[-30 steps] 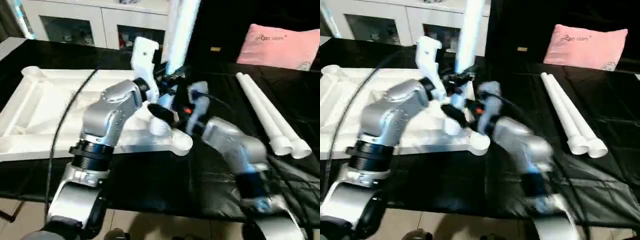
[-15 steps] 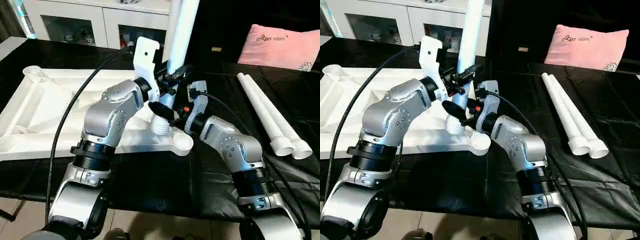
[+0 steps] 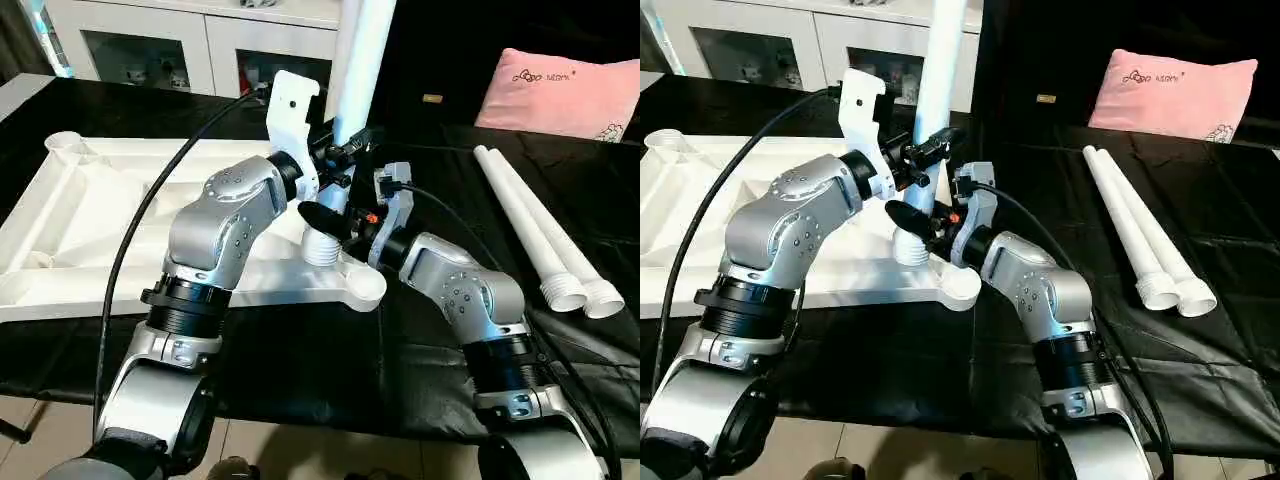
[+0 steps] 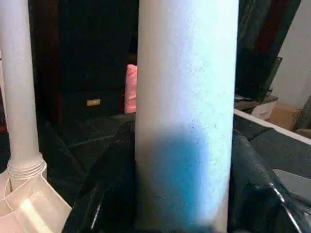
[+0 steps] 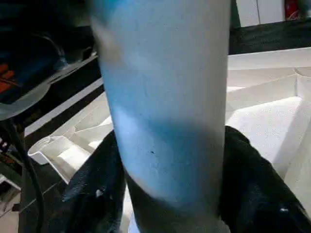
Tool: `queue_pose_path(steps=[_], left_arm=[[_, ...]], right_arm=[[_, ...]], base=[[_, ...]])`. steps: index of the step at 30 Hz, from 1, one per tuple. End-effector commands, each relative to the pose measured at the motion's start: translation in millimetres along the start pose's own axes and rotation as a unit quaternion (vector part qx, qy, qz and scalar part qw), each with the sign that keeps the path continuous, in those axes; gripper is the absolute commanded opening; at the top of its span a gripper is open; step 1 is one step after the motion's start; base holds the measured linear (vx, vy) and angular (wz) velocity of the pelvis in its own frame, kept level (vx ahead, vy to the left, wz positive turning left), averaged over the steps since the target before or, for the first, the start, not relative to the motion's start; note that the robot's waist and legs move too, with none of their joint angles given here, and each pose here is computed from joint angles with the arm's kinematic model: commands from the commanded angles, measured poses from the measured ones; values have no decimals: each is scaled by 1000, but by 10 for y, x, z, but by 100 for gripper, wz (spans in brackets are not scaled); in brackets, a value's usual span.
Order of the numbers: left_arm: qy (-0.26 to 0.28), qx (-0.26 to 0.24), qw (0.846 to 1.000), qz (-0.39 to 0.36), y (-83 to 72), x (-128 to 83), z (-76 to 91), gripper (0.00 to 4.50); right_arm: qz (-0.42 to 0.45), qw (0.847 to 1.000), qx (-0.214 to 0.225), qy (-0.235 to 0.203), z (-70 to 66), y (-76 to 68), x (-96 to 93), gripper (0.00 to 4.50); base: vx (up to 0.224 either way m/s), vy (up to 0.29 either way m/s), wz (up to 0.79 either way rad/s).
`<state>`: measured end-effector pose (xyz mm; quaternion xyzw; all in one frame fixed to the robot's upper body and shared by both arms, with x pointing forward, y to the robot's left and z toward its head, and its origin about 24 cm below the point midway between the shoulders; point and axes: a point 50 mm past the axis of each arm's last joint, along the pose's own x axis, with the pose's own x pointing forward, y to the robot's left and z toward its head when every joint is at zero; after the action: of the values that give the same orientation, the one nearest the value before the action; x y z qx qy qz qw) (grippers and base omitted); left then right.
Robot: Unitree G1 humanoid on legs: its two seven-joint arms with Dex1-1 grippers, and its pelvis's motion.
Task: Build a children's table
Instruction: Pick table leg
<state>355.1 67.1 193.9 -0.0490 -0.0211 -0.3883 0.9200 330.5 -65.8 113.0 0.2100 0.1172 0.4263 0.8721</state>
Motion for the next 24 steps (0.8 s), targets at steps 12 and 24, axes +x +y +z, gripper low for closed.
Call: queue_pose_path(steps=[12,24], left_arm=[[-22,-9,1000,9,48,3,113,187],[-31,-93,995,-27,69,-50,151,267]], right_arm=[[12,1000,14,-20,140,-30,-69,201],[66,998,0,-6,187,37,-136,198]], base=[[0,0,0],[0,0,0]])
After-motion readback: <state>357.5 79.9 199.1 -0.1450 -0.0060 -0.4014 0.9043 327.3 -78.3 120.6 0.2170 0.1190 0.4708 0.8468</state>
